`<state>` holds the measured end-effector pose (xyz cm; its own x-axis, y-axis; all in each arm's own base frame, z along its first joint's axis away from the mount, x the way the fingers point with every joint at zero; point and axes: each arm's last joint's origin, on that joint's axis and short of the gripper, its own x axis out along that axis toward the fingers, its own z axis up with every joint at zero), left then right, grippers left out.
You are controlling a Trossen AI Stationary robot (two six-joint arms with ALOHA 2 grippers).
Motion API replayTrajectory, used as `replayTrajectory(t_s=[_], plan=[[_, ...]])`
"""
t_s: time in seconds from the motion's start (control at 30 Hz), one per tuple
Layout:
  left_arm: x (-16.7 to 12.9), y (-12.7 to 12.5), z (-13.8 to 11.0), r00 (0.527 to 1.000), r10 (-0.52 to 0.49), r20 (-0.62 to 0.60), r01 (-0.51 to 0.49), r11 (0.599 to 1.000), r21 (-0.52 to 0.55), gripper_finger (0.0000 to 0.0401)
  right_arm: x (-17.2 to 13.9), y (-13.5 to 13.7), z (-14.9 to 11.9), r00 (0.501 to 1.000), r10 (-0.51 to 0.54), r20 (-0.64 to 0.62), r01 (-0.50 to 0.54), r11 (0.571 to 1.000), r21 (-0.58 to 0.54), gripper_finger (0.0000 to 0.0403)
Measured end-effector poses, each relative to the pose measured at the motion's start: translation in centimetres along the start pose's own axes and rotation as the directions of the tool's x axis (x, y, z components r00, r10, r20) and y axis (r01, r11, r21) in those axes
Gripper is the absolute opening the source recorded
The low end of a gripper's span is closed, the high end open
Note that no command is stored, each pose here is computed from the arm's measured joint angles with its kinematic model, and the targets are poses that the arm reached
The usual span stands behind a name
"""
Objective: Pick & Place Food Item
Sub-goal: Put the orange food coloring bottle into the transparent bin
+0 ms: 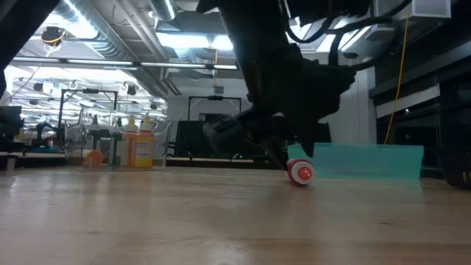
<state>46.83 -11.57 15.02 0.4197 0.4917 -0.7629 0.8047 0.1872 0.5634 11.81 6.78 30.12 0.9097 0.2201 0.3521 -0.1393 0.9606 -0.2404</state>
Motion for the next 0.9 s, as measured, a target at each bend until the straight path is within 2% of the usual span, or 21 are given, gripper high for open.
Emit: replayTrajectory(t_s=[0.27,0.6,0.9], plan=[[0.0,0.3,-0.5,0.999,-0.03,0.026,0.028,0.997,0.071,0.0175,0.0,0.1,0.0,1.0,0.006,-0.003,-0.006,1.0,0.009,0.0242],[0.0,0.3,-0.4,0.994,-0.063,0.093,0.053,0.993,0.104,0.0175,0.0,0.1,0.0,1.0,0.01,-0.001,-0.01,1.0,0.001,0.0242],[2.5,0.1,-0.3,0.991,-0.085,0.107,0.072,0.99,0.118,0.0175,0.0,0.1,0.0,1.0,0.009,0.001,-0.009,1.0,-0.009,0.0242]])
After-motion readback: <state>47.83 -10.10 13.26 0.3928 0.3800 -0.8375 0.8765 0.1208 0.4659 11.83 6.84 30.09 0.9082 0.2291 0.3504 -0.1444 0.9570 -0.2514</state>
